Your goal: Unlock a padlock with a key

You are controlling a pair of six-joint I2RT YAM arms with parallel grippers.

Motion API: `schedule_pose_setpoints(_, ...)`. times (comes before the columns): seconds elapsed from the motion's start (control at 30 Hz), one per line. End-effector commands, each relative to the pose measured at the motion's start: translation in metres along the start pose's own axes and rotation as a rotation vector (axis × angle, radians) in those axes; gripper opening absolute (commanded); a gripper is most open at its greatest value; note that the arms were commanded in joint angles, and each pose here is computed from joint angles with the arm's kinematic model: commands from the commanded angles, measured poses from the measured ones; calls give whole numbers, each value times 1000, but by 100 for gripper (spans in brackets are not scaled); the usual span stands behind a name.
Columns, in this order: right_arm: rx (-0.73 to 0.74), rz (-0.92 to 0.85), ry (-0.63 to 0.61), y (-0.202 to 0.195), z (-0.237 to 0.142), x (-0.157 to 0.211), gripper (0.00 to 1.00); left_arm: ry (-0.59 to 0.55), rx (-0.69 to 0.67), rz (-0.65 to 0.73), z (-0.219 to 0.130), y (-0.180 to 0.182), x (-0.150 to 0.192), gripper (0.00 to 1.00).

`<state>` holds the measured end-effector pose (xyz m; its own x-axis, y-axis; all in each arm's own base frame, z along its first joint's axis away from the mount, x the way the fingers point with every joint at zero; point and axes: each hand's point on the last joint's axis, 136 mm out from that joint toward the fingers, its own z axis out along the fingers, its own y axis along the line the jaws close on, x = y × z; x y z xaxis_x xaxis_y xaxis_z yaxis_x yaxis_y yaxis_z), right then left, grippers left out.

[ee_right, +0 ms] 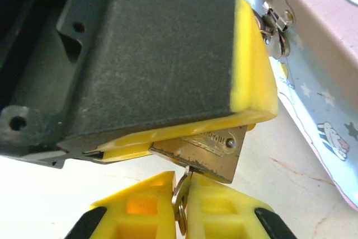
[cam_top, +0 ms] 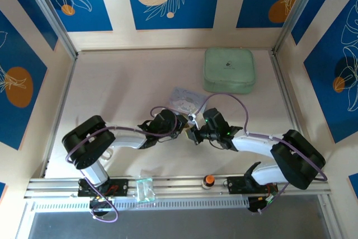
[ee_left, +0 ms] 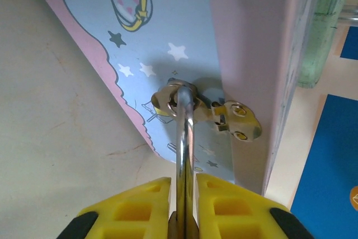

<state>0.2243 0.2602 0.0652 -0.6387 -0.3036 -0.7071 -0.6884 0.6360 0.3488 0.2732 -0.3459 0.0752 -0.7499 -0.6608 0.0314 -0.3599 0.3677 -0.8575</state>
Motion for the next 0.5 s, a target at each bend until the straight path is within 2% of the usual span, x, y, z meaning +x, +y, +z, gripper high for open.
schedule_pose_setpoints(0.0,-159,43,-83,18,-6,-30,8,10,52,12,-8,-11,2,0)
schedule_pose_setpoints(0.13,-276,179,-79,13,-10,-28,8,27,45,26,-5,-8,5,0)
schedule_pose_setpoints(0.3,-266,230,-26,6,-3,-15,9,28,9,57,-2,5,4,0)
schedule_pose_setpoints(0.4,-204,245,-4,-1,0,-10,19,19,-44,95,-1,17,1,0)
schedule_pose_setpoints(0.47,-160,270,1,-8,-1,-6,33,12,-65,105,0,23,-2,0)
